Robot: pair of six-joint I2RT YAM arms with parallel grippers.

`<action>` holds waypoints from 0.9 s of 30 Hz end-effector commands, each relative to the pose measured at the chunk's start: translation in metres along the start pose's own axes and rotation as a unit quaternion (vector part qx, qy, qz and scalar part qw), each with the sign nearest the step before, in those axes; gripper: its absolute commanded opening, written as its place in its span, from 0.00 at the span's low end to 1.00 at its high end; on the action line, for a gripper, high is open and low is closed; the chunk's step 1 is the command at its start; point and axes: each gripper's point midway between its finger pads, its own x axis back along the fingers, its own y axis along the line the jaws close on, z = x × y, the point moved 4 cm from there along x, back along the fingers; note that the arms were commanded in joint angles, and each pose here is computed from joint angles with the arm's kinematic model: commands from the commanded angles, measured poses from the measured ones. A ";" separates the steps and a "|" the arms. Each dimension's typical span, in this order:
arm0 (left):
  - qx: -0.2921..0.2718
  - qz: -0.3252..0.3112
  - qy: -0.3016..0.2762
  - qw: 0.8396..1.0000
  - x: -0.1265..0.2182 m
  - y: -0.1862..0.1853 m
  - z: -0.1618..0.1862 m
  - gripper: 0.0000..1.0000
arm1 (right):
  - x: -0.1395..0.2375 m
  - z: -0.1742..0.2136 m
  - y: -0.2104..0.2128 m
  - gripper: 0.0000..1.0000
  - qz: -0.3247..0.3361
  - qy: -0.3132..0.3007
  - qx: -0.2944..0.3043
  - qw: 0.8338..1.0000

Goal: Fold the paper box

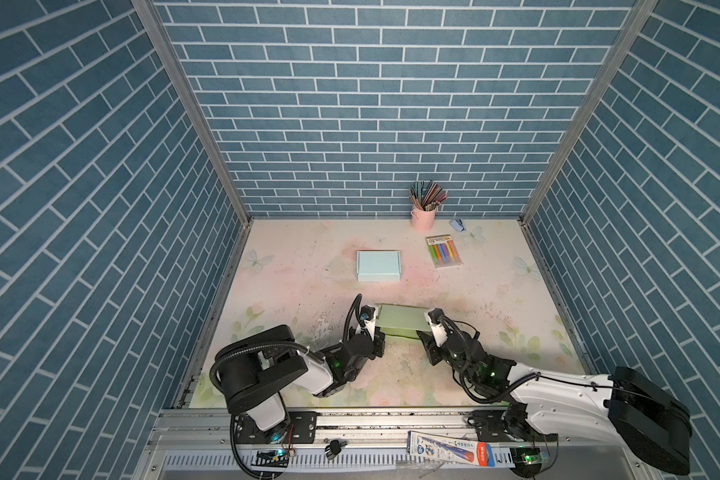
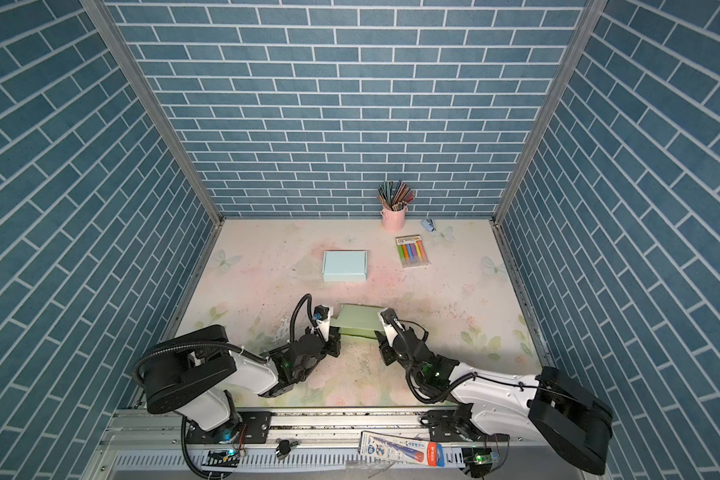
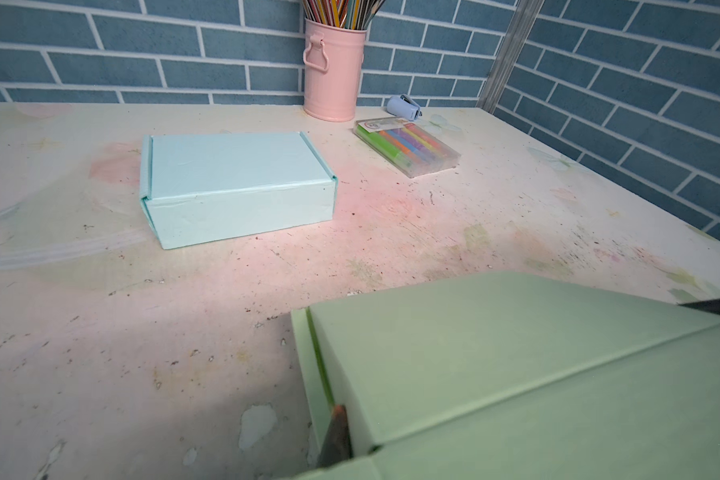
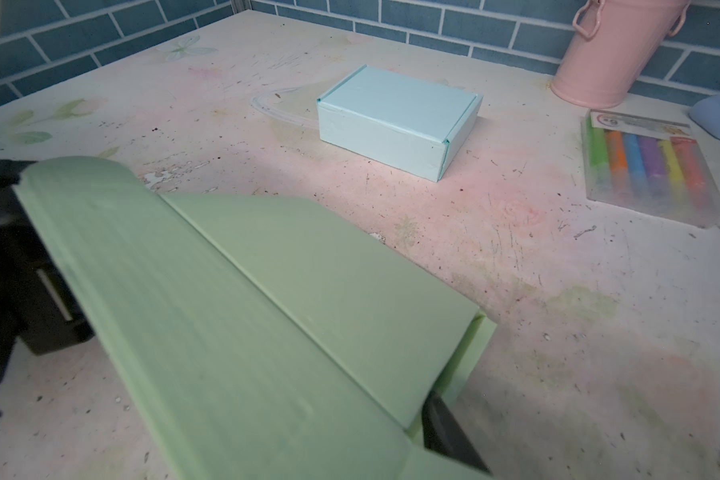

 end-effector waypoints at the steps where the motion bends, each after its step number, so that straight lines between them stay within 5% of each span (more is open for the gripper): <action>1: 0.005 0.020 0.029 0.999 -0.003 -0.012 0.011 0.07 | 0.008 0.000 0.007 0.55 -0.033 -0.013 -0.038 0.999; 14: -0.010 0.027 0.048 0.998 -0.012 -0.017 0.020 0.07 | 0.039 0.009 -0.005 0.71 -0.051 -0.058 -0.089 0.993; 27: -0.012 0.008 0.051 0.999 -0.015 -0.014 0.020 0.07 | 0.060 0.005 -0.003 0.73 -0.100 -0.107 -0.115 0.983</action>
